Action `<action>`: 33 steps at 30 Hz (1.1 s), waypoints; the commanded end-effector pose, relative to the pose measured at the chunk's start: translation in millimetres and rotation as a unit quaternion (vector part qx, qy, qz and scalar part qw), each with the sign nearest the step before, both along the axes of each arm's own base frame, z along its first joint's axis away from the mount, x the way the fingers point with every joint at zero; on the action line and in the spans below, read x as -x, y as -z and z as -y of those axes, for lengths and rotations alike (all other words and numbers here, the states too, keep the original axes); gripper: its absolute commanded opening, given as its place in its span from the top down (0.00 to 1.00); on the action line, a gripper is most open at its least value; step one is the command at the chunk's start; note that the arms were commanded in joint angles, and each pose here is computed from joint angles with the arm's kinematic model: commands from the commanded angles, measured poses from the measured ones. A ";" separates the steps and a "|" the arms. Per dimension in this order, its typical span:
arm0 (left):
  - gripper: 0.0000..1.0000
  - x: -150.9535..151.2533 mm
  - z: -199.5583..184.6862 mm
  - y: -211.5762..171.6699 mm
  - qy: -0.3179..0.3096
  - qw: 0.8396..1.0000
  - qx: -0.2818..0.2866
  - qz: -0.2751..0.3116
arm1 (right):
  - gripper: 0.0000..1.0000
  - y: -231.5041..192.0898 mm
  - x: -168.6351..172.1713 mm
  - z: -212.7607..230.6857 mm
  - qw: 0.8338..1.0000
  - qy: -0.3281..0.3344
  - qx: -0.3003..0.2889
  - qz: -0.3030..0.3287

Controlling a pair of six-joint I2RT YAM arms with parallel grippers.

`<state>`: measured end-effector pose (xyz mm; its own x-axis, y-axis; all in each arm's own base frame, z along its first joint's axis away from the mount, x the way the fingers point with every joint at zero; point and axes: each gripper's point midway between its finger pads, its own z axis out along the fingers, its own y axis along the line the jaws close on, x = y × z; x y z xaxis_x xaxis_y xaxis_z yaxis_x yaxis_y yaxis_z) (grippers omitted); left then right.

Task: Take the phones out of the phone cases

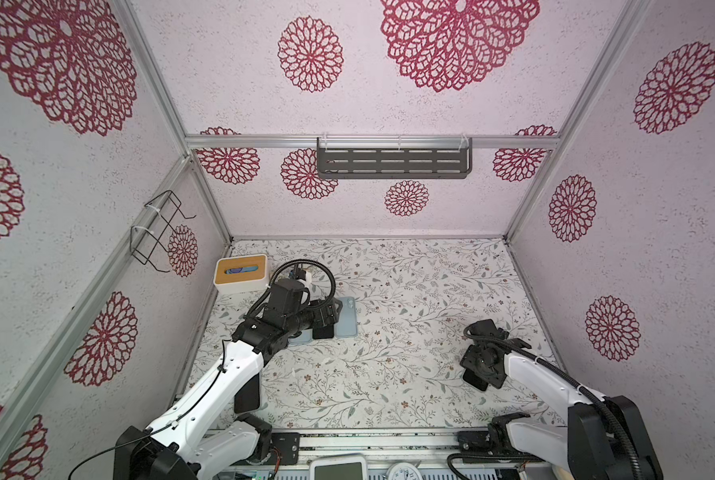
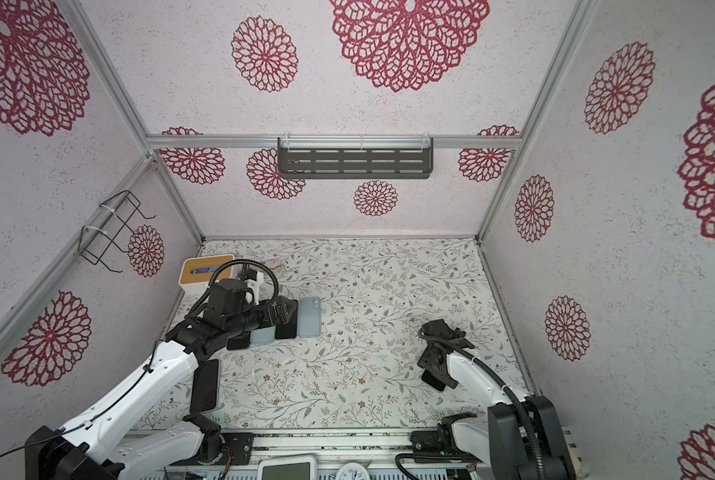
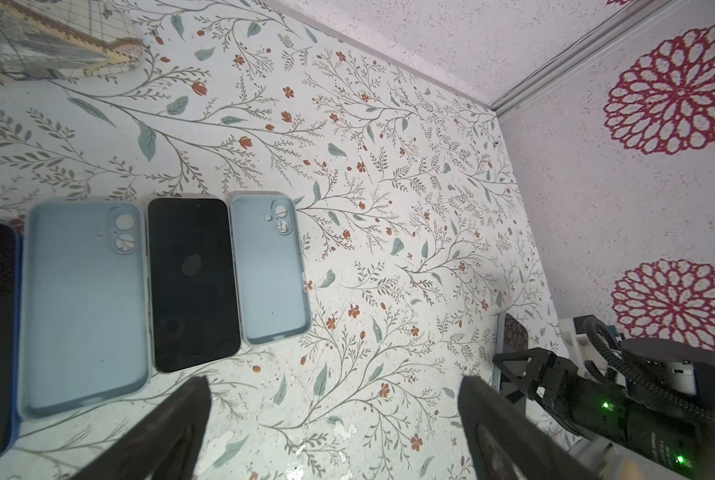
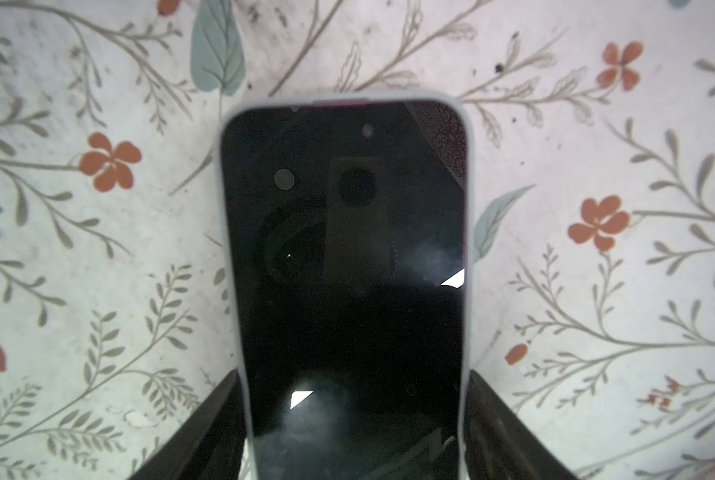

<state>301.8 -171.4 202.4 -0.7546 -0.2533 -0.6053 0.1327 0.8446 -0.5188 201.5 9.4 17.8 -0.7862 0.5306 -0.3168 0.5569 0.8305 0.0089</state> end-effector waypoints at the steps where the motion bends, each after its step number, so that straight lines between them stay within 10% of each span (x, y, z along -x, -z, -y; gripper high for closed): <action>1: 0.03 -1.3 16.6 -1.9 0.015 0.999 0.029 0.004 | 0.52 -5.6 2.6 -3.3 1.000 -0.027 0.006 0.000; 13: 0.03 -7.1 74.3 6.9 0.047 0.989 0.141 -0.024 | 0.65 -51.8 -35.2 -56.4 0.983 -0.152 -0.036 0.097; 33: 0.15 -2.6 166.9 17.9 0.128 0.942 0.299 -0.078 | 0.76 -146.8 -56.7 -223.5 0.871 -0.399 -0.168 0.231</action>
<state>308.5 -328.6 168.8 -0.9035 -0.3238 -0.2808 0.1299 0.4175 -0.8993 250.3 214.7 137.5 -0.8251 0.0110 -0.5649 -0.2443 0.8946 0.3742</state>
